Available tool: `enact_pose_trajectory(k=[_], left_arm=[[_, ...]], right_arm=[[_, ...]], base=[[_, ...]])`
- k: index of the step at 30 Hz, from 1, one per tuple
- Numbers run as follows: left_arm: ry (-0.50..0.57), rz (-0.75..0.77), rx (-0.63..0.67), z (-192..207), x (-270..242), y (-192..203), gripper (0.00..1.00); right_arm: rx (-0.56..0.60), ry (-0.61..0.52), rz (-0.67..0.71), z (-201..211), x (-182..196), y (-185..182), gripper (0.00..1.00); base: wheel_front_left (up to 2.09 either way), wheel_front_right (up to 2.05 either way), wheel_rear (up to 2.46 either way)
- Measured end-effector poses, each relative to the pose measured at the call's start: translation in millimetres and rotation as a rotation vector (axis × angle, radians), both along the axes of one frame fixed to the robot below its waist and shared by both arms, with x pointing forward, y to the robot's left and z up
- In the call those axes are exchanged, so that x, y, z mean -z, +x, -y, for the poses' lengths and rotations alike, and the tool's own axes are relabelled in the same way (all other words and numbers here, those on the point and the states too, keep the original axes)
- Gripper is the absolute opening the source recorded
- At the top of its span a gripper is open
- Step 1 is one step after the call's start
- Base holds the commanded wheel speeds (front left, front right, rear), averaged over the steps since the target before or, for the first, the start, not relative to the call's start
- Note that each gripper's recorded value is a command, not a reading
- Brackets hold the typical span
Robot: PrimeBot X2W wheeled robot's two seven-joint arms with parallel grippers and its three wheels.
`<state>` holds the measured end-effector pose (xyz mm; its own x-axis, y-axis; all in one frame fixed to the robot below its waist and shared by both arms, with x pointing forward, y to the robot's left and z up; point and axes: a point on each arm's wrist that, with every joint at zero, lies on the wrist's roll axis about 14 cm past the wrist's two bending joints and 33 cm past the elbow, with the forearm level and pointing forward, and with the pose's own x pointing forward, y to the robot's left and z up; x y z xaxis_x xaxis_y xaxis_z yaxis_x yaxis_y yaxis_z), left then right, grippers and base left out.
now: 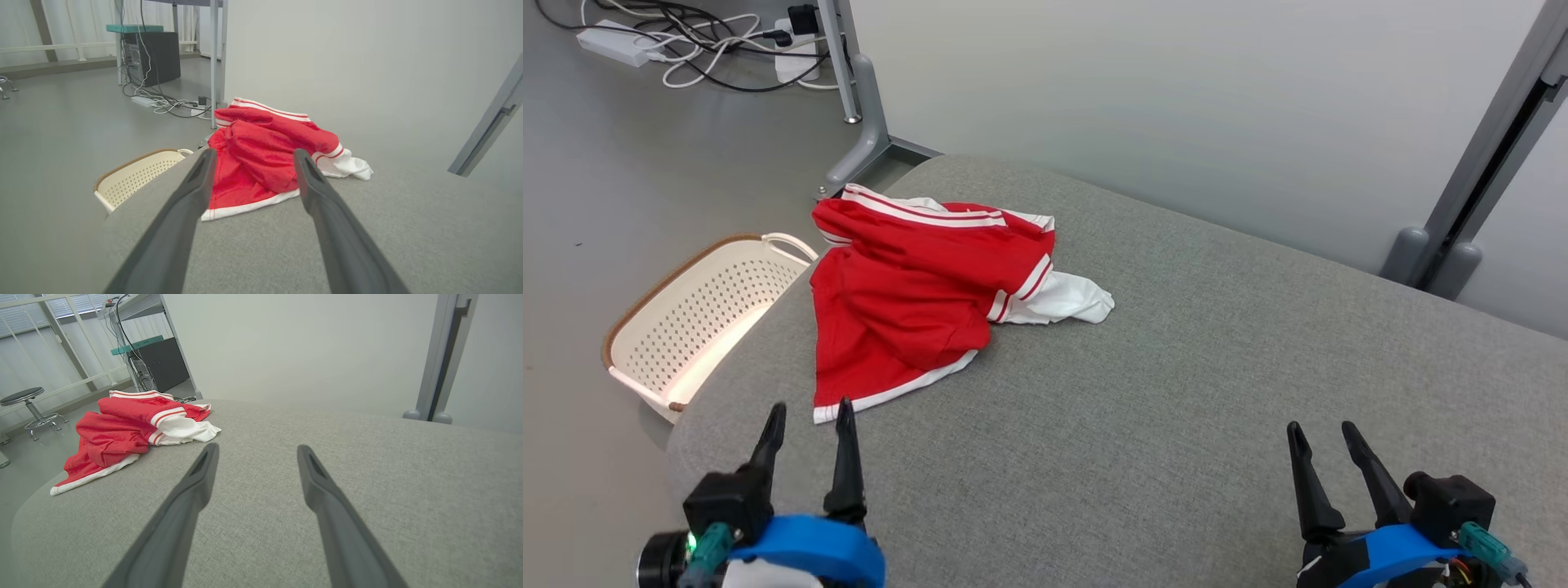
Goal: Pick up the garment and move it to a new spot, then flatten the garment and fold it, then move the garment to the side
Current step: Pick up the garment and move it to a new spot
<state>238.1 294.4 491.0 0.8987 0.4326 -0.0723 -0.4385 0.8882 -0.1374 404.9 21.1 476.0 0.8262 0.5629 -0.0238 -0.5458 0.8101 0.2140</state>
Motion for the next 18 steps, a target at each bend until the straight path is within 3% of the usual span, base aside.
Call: enact_pose_trajectory(k=[8, 12, 18], left_arm=[[0.062, 0.106, 0.069, -21, -87, 55, 1.00], [-0.014, 0.069, 0.069, -40, -104, 88, 1.00], [-0.195, -0.155, 0.097, -56, -74, 149, 1.00]], right_arm=[[0.010, 0.016, 0.000, 4, -1, 3, 1.00], [0.039, 0.021, -0.022, 14, 5, 9, 1.00], [0.103, 0.009, -0.051, 38, 18, 26, 1.00]], base=[[0.00, 0.00, 0.00], [0.00, 0.00, 0.00], [0.00, 0.00, 0.00]])
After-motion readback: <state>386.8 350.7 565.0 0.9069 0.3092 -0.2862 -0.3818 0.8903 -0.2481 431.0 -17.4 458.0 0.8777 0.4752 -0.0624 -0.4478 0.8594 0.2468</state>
